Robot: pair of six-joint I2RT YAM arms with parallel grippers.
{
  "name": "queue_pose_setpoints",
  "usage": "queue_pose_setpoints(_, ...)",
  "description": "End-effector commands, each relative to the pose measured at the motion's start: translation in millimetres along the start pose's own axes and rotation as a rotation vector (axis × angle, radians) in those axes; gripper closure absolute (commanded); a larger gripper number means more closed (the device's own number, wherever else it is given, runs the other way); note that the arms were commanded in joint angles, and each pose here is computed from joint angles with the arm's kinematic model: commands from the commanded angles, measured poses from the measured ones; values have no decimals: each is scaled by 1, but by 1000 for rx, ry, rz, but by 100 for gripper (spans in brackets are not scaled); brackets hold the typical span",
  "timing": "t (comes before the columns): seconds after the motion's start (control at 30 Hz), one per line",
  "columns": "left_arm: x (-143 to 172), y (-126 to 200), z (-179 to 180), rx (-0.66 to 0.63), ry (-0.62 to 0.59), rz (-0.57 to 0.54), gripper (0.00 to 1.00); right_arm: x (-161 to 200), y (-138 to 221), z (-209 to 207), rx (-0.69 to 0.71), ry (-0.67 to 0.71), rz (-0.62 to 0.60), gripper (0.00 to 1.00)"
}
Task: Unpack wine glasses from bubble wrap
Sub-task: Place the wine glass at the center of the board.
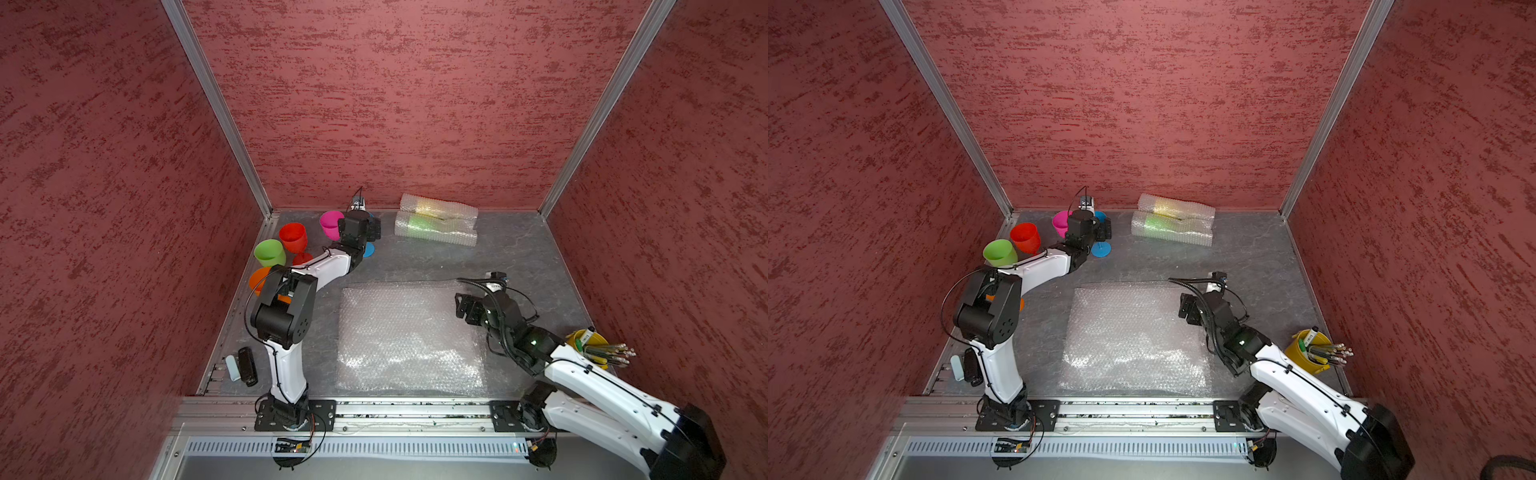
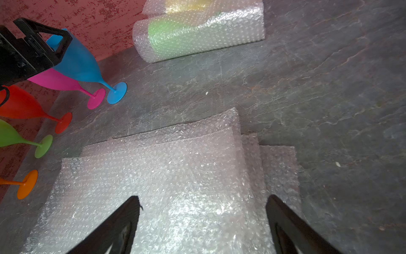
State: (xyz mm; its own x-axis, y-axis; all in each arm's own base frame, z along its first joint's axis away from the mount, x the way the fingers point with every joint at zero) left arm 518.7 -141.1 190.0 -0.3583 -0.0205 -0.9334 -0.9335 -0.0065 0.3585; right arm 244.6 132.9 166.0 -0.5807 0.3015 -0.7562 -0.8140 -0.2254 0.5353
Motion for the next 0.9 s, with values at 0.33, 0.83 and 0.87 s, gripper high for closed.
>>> queue_pose_setpoints(0.33, -83, 68, 10, 5, 117, -121, 4, -45, 25, 16, -27, -30, -111, 8)
queue_pose_setpoints(0.83, -33, 229, -3, 377, 578, 340, 1, -124, -19, 77, 71, 80, -93, 8)
queue_pose_setpoints(0.87, -24, 237, -5, 445, 615, 388, 0, -132, -30, 81, 84, 100, -84, 7)
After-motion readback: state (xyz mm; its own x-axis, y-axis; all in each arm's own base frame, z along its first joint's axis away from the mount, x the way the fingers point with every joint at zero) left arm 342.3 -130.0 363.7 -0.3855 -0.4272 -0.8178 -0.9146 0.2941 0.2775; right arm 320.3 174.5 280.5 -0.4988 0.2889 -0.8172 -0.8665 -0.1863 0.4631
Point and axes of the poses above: each gripper's point midway between its finger pads, its own y axis back along the fingers, its own z axis along the line the jaws close on, x = y × z, the point moved 3 cm from there along y, back along the fingers, and after that the axes turned 1 degree about y, right-handed, at the moved point
